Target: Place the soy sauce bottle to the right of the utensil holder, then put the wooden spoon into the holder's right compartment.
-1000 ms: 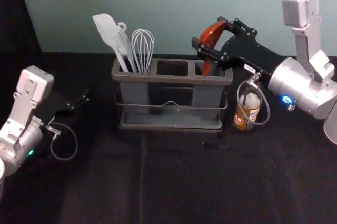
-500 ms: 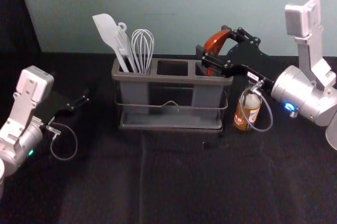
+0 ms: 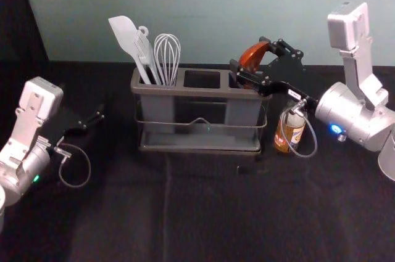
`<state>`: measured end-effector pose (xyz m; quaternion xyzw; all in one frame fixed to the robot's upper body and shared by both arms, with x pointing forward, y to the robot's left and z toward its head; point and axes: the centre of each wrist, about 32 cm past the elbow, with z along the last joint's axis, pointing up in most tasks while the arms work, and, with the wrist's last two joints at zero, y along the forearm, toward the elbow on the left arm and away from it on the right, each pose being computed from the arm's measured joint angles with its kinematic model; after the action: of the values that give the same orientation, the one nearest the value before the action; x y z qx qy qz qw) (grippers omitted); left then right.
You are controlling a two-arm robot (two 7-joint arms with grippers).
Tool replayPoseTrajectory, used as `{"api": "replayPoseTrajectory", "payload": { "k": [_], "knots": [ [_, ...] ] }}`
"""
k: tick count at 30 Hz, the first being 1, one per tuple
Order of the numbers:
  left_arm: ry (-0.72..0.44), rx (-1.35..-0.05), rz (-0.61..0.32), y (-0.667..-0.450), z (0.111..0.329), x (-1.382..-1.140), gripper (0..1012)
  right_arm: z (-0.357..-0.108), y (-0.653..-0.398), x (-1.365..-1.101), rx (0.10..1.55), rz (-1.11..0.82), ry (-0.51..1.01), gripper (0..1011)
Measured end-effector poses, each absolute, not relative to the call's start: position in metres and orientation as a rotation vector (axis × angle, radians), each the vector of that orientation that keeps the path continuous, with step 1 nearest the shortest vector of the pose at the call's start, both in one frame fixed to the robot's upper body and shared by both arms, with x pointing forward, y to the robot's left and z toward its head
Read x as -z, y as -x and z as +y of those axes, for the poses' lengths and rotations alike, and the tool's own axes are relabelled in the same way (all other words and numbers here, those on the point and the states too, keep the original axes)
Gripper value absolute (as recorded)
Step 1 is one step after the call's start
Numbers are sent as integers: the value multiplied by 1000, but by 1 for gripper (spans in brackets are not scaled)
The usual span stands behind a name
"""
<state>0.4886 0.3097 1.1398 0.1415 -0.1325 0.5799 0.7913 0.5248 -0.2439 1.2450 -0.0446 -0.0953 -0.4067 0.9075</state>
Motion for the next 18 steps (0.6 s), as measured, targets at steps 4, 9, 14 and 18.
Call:
{"api": "replayPoseTrajectory", "payload": {
  "k": [4, 9, 14, 18],
  "knots": [
    [-304, -1248, -285, -489, 310, -1140, 1005, -243, -526, -1245, 836, -197, 100, 841],
    [-304, -1248, -285, -489, 310, -1140, 1005, -242, -526, -1244, 835, -196, 104, 841],
    [-304, -1248, -285, -489, 310, -1140, 1005, -242, -526, -1244, 836, -196, 104, 841],
    [-304, -1248, -285, -489, 310, -1140, 1005, -242, -526, -1245, 836, -197, 103, 844]
  ]
}}
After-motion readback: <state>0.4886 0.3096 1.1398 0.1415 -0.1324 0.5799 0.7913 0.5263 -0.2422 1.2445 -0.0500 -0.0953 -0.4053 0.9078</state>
